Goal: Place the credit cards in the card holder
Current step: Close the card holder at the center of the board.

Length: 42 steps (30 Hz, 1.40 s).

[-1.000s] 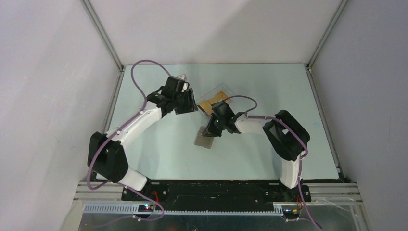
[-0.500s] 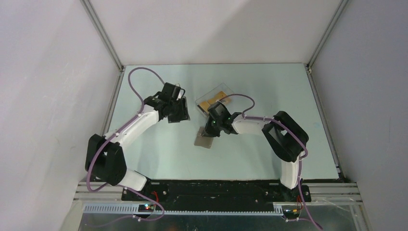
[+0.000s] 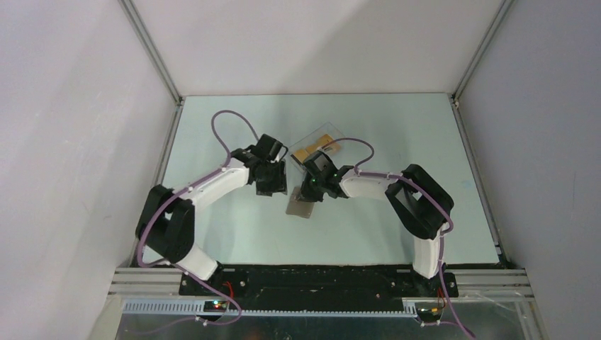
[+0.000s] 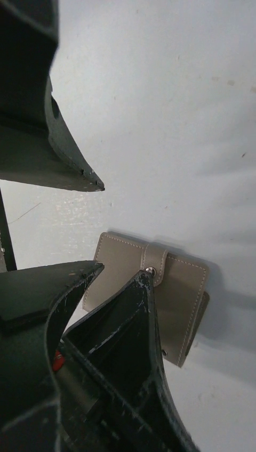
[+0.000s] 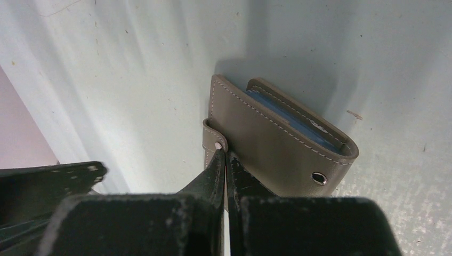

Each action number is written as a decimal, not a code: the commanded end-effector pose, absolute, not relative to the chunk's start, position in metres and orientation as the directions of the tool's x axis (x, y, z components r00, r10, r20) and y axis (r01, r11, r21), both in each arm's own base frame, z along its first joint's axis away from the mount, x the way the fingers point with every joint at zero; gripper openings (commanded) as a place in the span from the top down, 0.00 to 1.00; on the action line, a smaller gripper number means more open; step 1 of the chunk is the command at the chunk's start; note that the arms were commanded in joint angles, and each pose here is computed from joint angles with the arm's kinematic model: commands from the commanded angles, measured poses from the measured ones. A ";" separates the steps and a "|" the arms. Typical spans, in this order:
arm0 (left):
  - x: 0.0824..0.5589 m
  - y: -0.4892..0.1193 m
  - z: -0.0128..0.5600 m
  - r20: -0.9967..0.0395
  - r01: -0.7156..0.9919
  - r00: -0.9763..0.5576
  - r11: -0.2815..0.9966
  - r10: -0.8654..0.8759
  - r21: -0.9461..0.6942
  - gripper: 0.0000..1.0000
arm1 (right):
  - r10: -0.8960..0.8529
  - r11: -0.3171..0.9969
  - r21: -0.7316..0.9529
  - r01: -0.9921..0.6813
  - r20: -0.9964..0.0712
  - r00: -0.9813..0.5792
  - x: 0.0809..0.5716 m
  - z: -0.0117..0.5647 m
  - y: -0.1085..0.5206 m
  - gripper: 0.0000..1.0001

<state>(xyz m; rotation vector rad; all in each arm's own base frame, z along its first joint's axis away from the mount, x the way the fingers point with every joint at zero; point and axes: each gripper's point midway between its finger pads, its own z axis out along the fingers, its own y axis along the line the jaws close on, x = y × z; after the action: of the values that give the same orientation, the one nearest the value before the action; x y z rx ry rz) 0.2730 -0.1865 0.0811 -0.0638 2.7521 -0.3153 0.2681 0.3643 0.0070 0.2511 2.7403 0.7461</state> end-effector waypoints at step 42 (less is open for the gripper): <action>0.268 -0.210 0.058 -0.329 -0.003 -0.931 0.902 -0.160 -0.431 0.47 | 0.089 0.844 0.534 0.052 -0.043 -0.995 0.191 0.052 0.295 0.43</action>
<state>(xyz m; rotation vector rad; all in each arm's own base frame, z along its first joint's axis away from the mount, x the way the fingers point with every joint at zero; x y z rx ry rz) 0.2656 -0.1931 0.0402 -0.2214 2.7567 -0.5343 0.1981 0.3126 0.0401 0.1242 2.9192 0.8682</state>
